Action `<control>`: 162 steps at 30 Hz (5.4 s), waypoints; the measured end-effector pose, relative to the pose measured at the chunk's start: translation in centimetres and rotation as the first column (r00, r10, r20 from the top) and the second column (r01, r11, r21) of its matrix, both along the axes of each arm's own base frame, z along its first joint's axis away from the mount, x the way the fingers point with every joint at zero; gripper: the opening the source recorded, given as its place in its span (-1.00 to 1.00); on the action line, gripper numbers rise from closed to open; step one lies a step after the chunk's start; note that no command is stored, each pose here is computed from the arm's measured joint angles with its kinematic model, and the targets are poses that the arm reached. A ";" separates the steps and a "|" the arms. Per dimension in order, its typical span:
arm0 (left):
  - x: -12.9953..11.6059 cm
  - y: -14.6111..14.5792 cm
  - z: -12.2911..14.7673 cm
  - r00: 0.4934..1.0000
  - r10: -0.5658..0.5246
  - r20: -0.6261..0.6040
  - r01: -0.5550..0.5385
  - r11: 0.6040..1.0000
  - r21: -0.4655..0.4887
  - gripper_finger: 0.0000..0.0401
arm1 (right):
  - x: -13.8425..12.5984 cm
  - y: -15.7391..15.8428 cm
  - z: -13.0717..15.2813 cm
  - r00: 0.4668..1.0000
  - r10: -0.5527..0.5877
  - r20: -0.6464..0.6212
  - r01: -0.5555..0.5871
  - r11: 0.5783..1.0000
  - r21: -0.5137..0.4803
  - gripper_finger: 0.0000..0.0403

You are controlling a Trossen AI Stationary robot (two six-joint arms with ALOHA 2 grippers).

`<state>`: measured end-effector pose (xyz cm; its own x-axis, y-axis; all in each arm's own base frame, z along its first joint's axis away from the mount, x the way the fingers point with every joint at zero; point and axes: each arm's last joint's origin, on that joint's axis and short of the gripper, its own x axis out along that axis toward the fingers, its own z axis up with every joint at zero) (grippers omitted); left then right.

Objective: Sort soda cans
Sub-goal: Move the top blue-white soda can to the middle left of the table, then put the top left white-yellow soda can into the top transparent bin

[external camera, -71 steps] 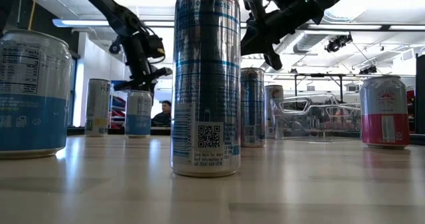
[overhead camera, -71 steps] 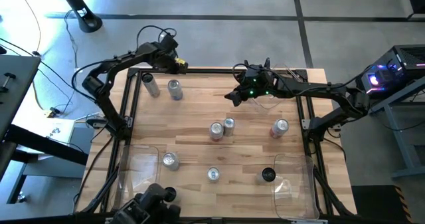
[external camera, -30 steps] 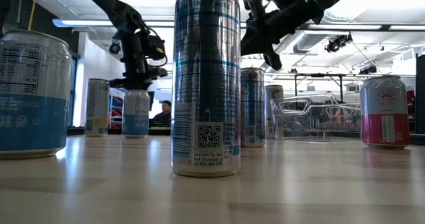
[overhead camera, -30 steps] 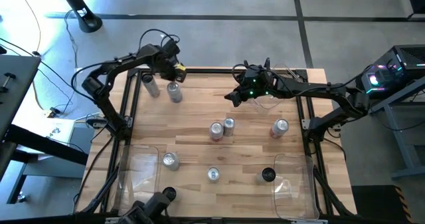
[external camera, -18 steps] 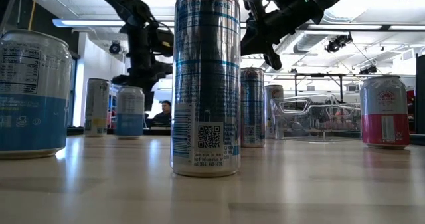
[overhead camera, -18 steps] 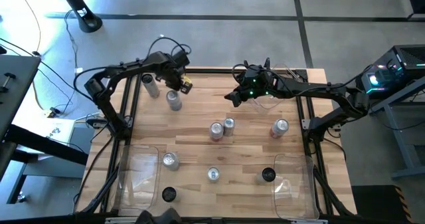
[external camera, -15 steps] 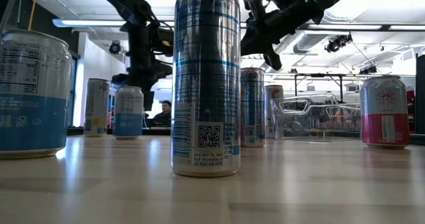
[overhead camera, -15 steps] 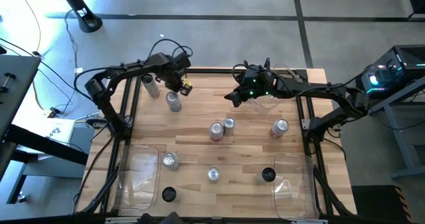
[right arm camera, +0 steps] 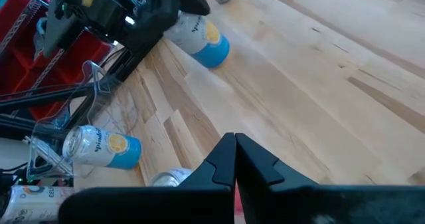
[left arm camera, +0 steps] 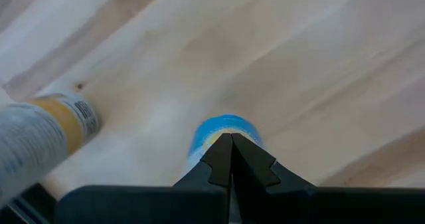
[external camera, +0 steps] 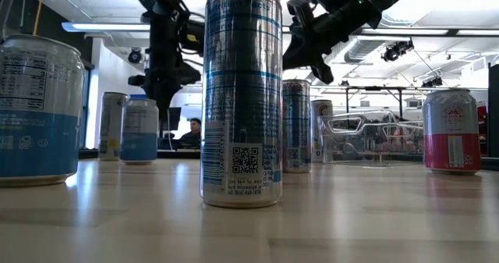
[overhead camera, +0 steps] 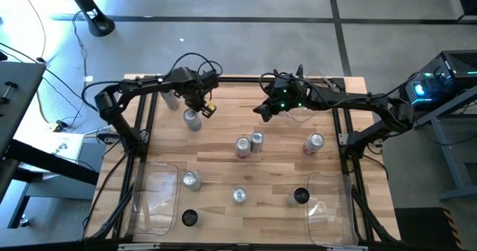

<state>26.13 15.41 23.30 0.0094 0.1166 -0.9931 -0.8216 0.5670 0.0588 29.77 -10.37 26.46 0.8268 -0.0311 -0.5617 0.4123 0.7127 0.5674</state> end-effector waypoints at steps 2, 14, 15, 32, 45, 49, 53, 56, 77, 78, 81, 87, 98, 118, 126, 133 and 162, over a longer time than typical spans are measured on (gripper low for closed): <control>-0.1 -0.4 0.5 1.000 0.005 -0.001 -0.005 1.000 0.019 -1.00 | 0.0 0.0 0.0 1.000 0.005 -0.001 -0.005 1.000 -0.007 -1.00; -3.1 -3.2 -2.2 0.990 0.126 0.063 -0.123 0.991 -0.047 -1.00 | 0.0 0.0 0.0 1.000 0.016 -0.002 -0.016 1.000 -0.024 -1.00; -3.4 -3.5 -2.4 0.987 0.142 0.072 -0.139 0.989 -0.051 -1.00 | 0.0 0.0 0.0 1.000 0.016 -0.003 -0.017 1.000 -0.024 -1.00; -6.0 -8.1 1.0 0.940 0.238 0.245 -0.237 0.971 -0.037 -1.00 | 0.0 0.0 0.0 1.000 0.016 -0.002 -0.016 1.000 -0.024 -1.00; -8.7 3.2 9.8 0.889 0.230 0.396 -0.351 0.898 0.266 -1.00 | 0.2 -0.1 0.4 0.999 0.008 0.044 -0.007 1.000 -0.025 -1.00; -10.2 7.3 9.5 0.866 0.309 0.393 -0.404 0.896 0.186 -1.00 | 0.2 -0.1 0.4 0.999 0.009 0.045 -0.008 1.000 -0.022 -1.00; -11.2 9.7 8.1 0.872 0.375 0.315 -0.430 0.895 0.123 -1.00 | 0.2 -0.1 0.4 0.999 0.006 0.045 -0.005 1.000 -0.016 -1.00; -11.5 10.7 7.0 0.876 0.406 0.261 -0.446 0.887 0.120 -1.00 | 0.2 -0.1 0.4 0.999 0.005 0.045 -0.005 1.000 -0.016 -1.00; -13.9 12.8 2.2 0.814 0.575 0.078 -0.575 0.818 -0.021 -1.00 | 0.2 -0.1 0.4 0.999 0.020 0.044 -0.018 0.999 -0.040 -1.00; -13.8 12.5 2.3 0.816 0.574 0.066 -0.574 0.818 -0.028 -1.00 | 0.2 -0.1 0.4 0.999 0.020 0.044 -0.018 0.999 -0.040 -1.00; -13.6 12.1 2.4 0.819 0.572 0.043 -0.572 0.820 -0.021 -1.00 | 0.2 -0.1 0.4 0.999 0.023 0.043 -0.021 0.999 -0.045 -1.00; -13.4 11.2 3.1 0.817 0.576 0.031 -0.576 0.817 0.006 -1.00 | 0.2 -0.1 0.4 0.999 0.034 0.041 -0.031 0.998 -0.063 -1.00; -13.5 9.0 1.4 0.815 0.579 0.028 -0.579 0.815 0.001 -1.00 | 0.2 -0.1 0.3 0.998 0.049 0.033 -0.046 0.996 -0.081 -1.00; -12.9 11.2 6.8 0.819 0.486 0.305 -0.551 0.815 0.179 -1.00 | 0.2 -0.1 0.3 0.998 0.047 0.033 -0.044 0.996 -0.078 -1.00; -13.7 8.8 9.6 0.864 0.439 0.245 -0.489 0.848 0.204 -0.81 | 0.2 -0.1 0.3 0.998 0.059 0.031 -0.056 0.994 -0.096 -1.00; -14.0 5.7 11.3 0.891 0.398 0.221 -0.443 0.869 0.220 -0.36 | 0.2 -0.1 0.3 0.996 0.080 0.028 -0.076 0.989 -0.129 -1.00; -10.8 4.7 5.7 0.881 0.460 0.107 -0.472 0.869 0.148 0.59 | 0.1 0.1 0.1 0.994 0.109 0.005 -0.108 0.989 -0.103 -1.00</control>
<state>15.28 20.08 28.99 -0.0223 0.2855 -0.9581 -0.9931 0.1041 0.0541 29.83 -10.25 26.53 0.8344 0.0026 -0.5511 0.3235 0.8073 0.4935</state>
